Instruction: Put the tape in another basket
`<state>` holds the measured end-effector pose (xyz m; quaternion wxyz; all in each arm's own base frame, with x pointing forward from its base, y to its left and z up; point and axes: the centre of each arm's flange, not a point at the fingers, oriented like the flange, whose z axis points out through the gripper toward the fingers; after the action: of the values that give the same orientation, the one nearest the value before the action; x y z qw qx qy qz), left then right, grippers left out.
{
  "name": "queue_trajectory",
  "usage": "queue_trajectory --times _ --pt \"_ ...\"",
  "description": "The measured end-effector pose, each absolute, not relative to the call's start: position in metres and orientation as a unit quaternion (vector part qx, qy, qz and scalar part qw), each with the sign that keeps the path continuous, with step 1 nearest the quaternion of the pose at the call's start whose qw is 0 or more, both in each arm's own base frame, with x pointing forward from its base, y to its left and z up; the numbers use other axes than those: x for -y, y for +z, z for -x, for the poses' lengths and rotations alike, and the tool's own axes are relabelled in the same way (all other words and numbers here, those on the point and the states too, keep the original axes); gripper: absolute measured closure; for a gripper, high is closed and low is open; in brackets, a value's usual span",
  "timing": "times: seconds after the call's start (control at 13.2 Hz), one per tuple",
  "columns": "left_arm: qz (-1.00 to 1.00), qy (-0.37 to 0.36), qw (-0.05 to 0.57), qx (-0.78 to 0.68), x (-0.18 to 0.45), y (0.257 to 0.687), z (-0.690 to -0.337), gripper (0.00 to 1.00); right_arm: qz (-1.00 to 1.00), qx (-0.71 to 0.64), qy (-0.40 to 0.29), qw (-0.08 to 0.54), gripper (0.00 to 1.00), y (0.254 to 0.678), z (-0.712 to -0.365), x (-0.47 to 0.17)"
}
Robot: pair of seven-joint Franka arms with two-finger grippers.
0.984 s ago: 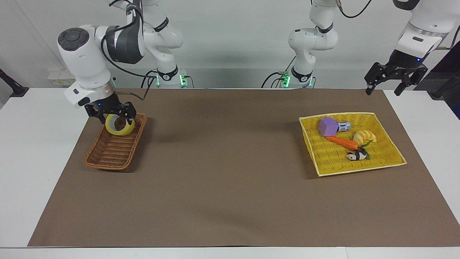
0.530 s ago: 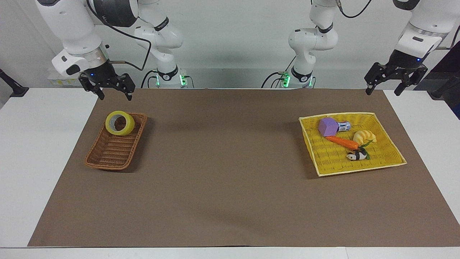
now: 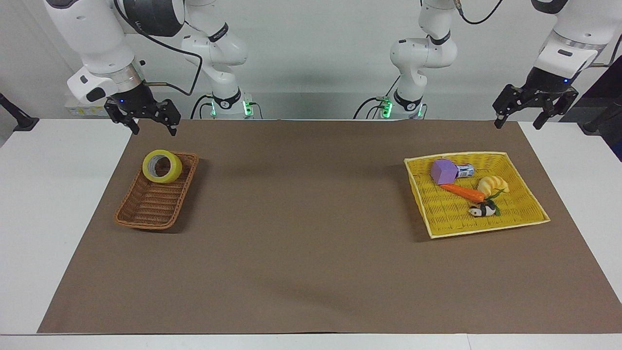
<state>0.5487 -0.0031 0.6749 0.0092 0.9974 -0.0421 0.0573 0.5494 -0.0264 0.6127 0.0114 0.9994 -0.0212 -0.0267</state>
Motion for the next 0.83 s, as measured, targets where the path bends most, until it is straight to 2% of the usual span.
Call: queue_trajectory --times 0.83 --pt "-0.997 0.057 0.009 0.042 0.0031 0.6749 -0.5487 0.00 -0.999 0.032 -0.027 0.011 0.00 0.6126 -0.5485 0.0381"
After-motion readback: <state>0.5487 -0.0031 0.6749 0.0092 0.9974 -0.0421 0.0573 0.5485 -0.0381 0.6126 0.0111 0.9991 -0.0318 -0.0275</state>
